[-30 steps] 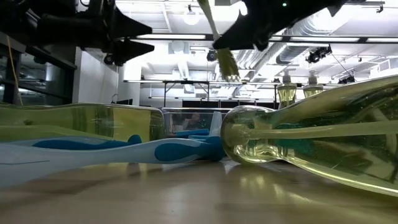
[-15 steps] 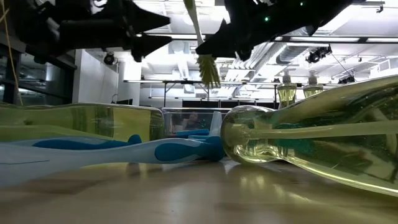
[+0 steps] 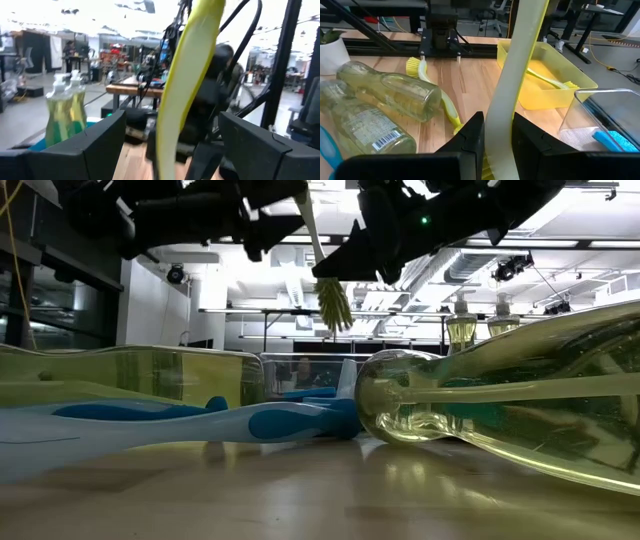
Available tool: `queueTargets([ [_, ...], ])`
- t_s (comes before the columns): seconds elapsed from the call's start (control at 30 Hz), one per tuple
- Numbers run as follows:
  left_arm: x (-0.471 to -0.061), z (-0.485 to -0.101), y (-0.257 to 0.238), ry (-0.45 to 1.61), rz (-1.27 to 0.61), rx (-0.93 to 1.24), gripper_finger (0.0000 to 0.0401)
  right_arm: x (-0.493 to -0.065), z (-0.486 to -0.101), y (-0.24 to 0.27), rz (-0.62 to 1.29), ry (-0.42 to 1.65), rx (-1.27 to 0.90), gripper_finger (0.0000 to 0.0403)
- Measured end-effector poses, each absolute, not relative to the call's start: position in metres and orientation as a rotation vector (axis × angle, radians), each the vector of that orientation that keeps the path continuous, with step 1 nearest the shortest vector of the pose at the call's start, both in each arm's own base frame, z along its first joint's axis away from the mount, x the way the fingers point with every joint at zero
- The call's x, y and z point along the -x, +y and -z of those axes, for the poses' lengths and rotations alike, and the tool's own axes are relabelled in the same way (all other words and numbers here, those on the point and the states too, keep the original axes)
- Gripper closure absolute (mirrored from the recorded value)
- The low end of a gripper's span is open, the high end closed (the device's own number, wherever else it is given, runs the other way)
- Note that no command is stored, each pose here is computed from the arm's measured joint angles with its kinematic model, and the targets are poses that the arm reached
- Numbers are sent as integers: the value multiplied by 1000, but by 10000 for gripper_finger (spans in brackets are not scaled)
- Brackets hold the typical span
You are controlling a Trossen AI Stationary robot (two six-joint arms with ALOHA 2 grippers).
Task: Pick & Place Kitchen Sink Supplies
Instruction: Put the right yellow dish brush into the yellow bin
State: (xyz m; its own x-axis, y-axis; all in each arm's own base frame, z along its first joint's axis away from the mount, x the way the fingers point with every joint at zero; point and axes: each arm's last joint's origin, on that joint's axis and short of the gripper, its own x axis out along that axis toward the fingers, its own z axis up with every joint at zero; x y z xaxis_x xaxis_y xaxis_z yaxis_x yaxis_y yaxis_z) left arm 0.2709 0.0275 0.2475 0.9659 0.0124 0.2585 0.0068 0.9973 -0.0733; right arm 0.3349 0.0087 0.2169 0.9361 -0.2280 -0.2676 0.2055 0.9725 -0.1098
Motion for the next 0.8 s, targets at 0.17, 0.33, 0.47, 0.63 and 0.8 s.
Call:
queueTargets([
  [0.17, -274, -255, 27, -284, 28, 67, 89, -335, -216, 9, 213, 287, 87, 339],
  [0.33, -274, -258, 26, -299, 47, 62, 89, -334, -215, 9, 210, 305, 84, 339],
  [0.47, -273, -262, 26, -343, 64, 47, 102, -334, -215, 9, 212, 303, 83, 339],
  [0.63, -272, -263, 25, -353, 79, 41, 150, -334, -215, 9, 205, 304, 82, 339],
  [0.8, -272, -263, 25, -354, 77, 32, 212, -334, -215, 9, 202, 304, 81, 339],
])
